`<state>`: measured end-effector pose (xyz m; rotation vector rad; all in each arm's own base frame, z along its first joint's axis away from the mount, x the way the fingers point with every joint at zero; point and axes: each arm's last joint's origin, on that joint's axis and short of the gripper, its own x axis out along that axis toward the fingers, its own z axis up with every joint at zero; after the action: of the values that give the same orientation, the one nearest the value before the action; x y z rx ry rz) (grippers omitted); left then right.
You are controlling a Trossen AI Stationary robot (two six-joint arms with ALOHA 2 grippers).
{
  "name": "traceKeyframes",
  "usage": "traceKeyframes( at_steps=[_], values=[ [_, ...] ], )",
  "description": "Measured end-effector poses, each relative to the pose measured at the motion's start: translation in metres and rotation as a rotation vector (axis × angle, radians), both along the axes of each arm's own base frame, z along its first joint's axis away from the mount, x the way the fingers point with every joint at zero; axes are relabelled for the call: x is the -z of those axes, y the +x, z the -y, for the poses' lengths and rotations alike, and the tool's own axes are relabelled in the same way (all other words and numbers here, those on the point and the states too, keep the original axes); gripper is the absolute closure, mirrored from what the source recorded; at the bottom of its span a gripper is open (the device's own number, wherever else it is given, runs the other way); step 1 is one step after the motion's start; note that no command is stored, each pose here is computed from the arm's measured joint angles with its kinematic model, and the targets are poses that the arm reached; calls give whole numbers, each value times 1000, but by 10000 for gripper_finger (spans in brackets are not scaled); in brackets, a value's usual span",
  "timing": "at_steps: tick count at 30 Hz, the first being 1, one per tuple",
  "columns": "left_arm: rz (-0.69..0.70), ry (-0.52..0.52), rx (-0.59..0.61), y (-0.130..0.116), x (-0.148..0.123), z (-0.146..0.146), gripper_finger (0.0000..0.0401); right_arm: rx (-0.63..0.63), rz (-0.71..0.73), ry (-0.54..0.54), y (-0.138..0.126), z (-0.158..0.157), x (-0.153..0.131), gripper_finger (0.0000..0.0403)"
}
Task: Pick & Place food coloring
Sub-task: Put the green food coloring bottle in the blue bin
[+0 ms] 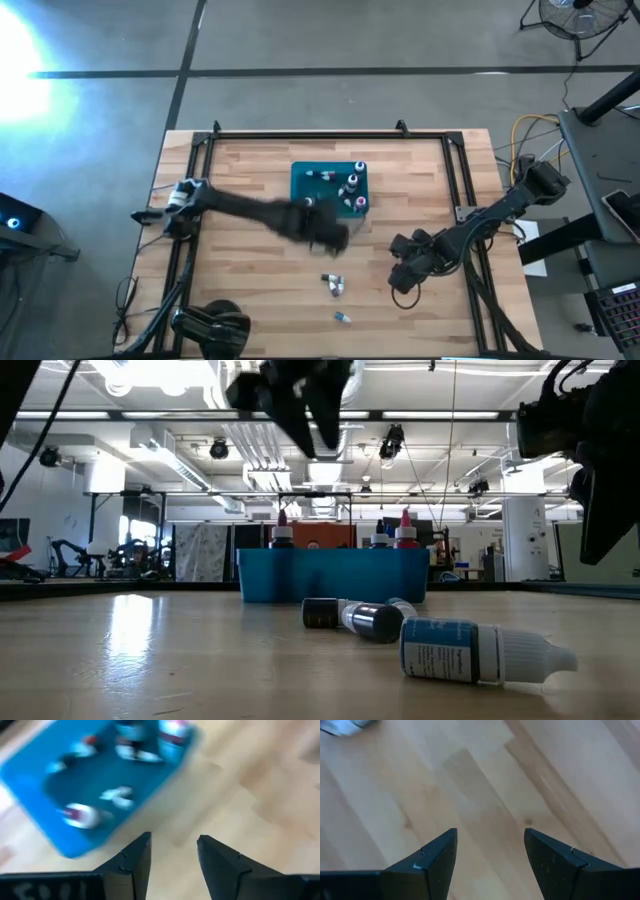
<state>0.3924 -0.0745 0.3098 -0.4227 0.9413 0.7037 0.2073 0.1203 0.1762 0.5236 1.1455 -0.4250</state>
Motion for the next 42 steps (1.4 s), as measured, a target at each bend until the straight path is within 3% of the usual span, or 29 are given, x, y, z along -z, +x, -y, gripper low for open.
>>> traceKeyframes(
  at_steps=[3,7,11,15,23,28,32,36,42],
  values=[
    [17,-5,119,-8,2,42,264,-15,50,22,6,-1,-2,179],
    [106,-57,175,-14,11,88,264,-69,126,38,14,-3,-5,179],
    [184,-64,295,-17,37,120,264,-210,188,76,24,-7,-7,179],
    [193,-58,375,-27,71,140,264,-360,248,32,34,-13,-7,179],
    [223,-244,65,-55,119,153,264,-641,247,-119,61,-29,2,179],
    [280,-368,-111,-63,132,157,264,-1111,224,-194,80,-47,12,179],
    [332,-447,-240,-67,131,163,264,-1337,192,-319,97,-55,11,179],
    [396,-445,-293,-71,129,169,264,-1400,169,-428,119,-61,5,179],
    [417,-436,-340,-74,133,167,264,-1413,99,-437,150,-59,8,179]
  ],
)
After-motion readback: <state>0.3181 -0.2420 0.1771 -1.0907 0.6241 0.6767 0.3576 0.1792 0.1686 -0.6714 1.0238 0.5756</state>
